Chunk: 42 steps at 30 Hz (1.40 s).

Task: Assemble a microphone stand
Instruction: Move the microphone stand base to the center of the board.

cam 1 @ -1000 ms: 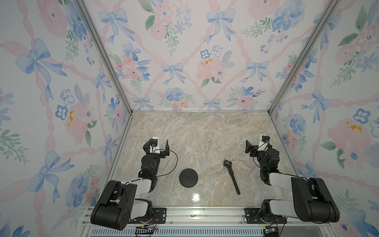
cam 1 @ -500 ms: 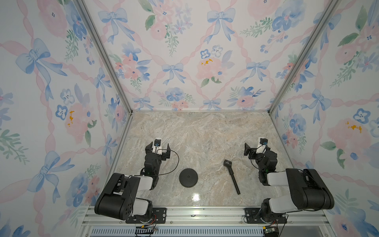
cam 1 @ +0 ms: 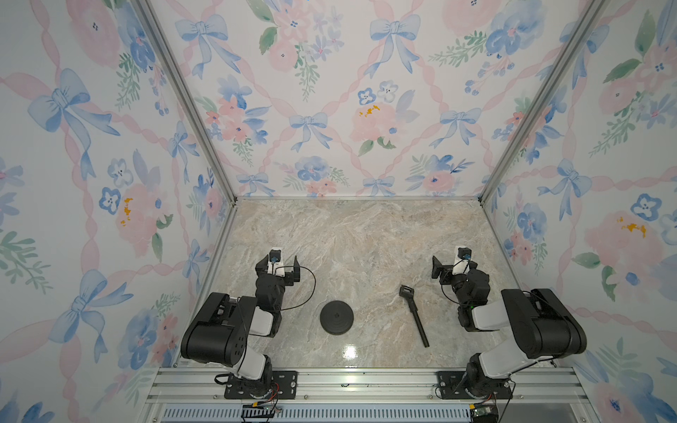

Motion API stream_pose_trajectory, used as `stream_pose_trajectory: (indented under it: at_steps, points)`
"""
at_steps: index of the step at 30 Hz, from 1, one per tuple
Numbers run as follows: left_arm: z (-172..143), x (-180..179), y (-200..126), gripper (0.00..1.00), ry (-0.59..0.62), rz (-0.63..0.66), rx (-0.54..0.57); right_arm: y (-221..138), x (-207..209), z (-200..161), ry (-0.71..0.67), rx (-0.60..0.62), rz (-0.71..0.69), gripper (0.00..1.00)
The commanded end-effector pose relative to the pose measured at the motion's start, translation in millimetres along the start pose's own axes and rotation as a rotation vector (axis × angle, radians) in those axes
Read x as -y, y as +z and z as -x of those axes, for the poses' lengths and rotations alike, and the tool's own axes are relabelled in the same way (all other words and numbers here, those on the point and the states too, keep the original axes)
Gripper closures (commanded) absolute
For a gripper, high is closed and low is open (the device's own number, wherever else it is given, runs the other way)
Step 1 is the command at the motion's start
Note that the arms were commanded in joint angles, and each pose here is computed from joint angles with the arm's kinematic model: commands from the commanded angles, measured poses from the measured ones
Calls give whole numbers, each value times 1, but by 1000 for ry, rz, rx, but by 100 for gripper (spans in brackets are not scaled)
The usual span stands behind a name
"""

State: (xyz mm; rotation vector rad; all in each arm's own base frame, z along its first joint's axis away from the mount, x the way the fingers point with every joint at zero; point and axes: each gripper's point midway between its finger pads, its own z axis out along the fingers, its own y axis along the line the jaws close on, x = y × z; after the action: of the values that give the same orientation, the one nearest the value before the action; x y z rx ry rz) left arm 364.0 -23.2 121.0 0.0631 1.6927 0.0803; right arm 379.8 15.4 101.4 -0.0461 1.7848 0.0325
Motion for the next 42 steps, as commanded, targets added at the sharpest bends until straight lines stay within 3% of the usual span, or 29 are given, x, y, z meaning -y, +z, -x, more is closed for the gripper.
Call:
stream_pose_trajectory:
  at_steps: [1,10,15,17,19,23,26,28,30,34,37,42]
  points:
    - [8,-3,-2,2,-31,7,40,10,-2,2,-21,-47,-4,1]
    - [11,-1,-2,2,-23,0,49,9,-2,4,-19,-39,-4,1]
    - [36,11,-18,2,41,0,89,-20,-9,36,-67,36,-29,1]
    - [51,24,-19,2,36,-9,67,-31,-8,50,-26,-50,-82,1]
    - [66,41,-18,2,-64,-86,34,-35,-6,64,98,-164,-93,1]
    - [79,79,-27,2,-312,-303,-38,-46,-14,43,433,-357,-46,1]
    - [52,67,-35,2,-728,-219,-127,-63,-30,18,462,-523,13,1]
    - [40,69,-45,2,-840,-234,-159,-82,-38,1,359,-654,-31,0]
    - [47,85,-49,2,-759,-294,-186,-100,-54,-16,288,-758,-32,5]
    - [31,122,-67,2,-516,-254,-352,-126,-82,-49,204,-941,-17,9]
    - [13,155,-89,2,-451,-364,-451,-135,-105,-59,143,-978,39,10]
    - [-25,180,-125,2,-334,-383,-603,-142,-116,-66,52,-1016,63,10]
